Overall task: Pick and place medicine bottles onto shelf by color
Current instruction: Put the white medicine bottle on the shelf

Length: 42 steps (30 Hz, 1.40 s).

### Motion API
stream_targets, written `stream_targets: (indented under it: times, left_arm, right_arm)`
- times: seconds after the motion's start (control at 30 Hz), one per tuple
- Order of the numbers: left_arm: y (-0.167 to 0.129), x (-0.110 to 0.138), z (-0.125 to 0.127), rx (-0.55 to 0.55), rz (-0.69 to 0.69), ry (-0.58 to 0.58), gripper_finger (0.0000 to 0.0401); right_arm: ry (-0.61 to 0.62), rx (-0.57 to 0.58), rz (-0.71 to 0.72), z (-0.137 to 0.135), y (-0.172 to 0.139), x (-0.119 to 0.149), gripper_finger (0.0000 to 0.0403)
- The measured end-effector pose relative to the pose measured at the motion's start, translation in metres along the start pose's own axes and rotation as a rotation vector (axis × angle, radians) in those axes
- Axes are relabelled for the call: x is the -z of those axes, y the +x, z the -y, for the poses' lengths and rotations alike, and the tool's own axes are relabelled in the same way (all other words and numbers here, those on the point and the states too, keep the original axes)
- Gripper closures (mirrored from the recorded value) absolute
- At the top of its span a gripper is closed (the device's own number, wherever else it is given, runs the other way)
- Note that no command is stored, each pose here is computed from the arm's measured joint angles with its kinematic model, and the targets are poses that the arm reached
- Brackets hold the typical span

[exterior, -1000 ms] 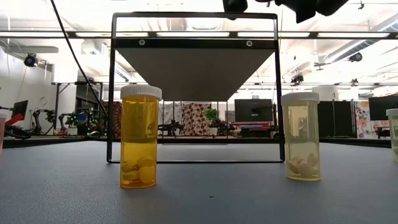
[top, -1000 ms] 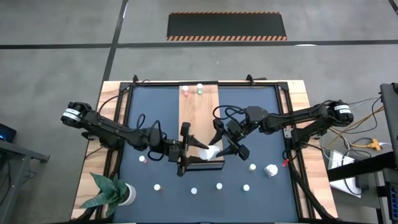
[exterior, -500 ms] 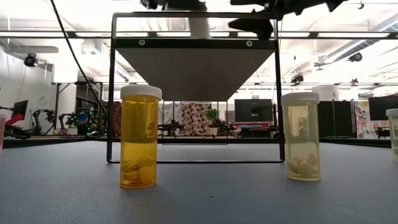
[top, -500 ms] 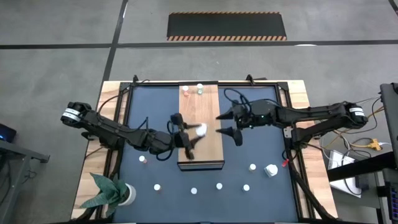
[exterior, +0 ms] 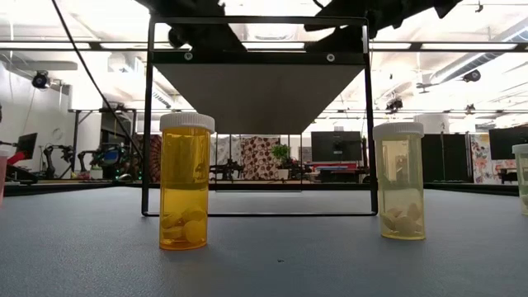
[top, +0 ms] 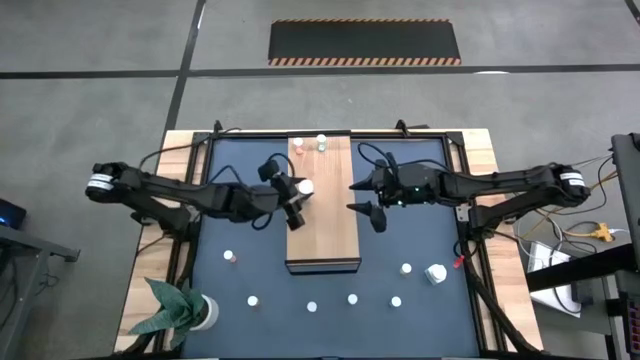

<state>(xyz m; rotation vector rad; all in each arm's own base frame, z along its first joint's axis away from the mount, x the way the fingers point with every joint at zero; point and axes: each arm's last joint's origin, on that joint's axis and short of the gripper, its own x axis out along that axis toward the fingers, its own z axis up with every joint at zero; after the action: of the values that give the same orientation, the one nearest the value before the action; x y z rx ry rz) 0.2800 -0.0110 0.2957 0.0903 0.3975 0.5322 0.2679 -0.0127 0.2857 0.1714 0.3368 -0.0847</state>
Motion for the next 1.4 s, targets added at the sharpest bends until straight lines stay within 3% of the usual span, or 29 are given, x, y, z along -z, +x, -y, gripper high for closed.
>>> stream_targets:
  times: [0.2,0.5,0.77,1.17,1.4]
  left_arm:
    - [-0.005,0.002,-0.009,-0.010,0.003,-0.013,0.0228]
    - [0.005,0.009,-0.002,-0.003,-0.029,-0.016,0.0226]
    - [0.001,0.007,-0.004,0.000,-0.018,-0.022,0.0180]
    - [-0.004,0.005,-0.005,0.013,-0.010,0.063,0.0156]
    - [-0.032,-0.006,-0.013,0.047,0.053,0.140,0.0156]
  right_arm:
    - [-0.001,0.004,-0.025,0.001,0.008,0.005,0.0140]
    - [-0.002,0.005,-0.034,0.001,0.011,0.007,0.0138]
    - [0.008,0.005,-0.035,0.001,0.011,0.007,0.0138]
    - [0.009,0.005,-0.027,0.001,0.011,0.006,0.0149]
    - [0.009,0.016,0.013,0.000,0.011,0.000,0.0181]
